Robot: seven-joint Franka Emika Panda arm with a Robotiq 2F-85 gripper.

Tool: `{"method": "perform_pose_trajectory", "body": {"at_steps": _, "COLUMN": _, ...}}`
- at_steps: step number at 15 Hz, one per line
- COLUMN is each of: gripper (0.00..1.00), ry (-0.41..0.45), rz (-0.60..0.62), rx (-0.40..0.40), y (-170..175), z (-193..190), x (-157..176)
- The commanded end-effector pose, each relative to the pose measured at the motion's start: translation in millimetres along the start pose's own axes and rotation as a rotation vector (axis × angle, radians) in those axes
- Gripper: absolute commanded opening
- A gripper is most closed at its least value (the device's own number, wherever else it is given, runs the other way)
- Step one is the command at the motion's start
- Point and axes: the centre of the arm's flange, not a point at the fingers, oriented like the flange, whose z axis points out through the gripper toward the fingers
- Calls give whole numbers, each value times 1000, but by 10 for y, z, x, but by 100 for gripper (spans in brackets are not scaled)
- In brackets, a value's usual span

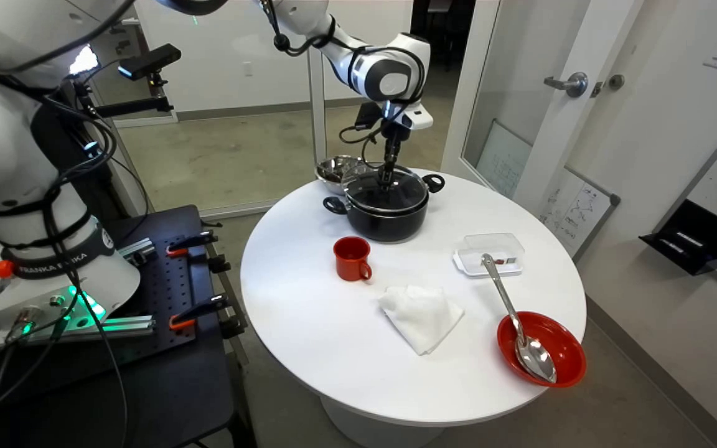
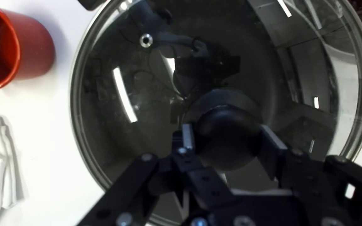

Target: Pick up the lid from the black pot and put it on the table.

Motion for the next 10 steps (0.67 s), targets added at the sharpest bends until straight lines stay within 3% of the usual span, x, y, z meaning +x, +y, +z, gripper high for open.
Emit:
{"method": "perform_pose_trajectory", "body": {"at_steps": 1, "gripper": 26, "ry": -1, "rz": -19, "rx": 18, "y": 44, "z": -676, "x": -374}}
{"method": "perform_pose_trajectory", "body": {"at_steps": 5, "gripper": 26, "ry": 48, "rz": -31, "rx": 26, "y": 107, "z": -1302, "x": -658}}
{"method": "perform_pose_trajectory", "body": {"at_steps": 10, "gripper": 26, "ry": 40, "rz": 54, "rx": 89, "y": 769, "z": -1920, "x": -687}}
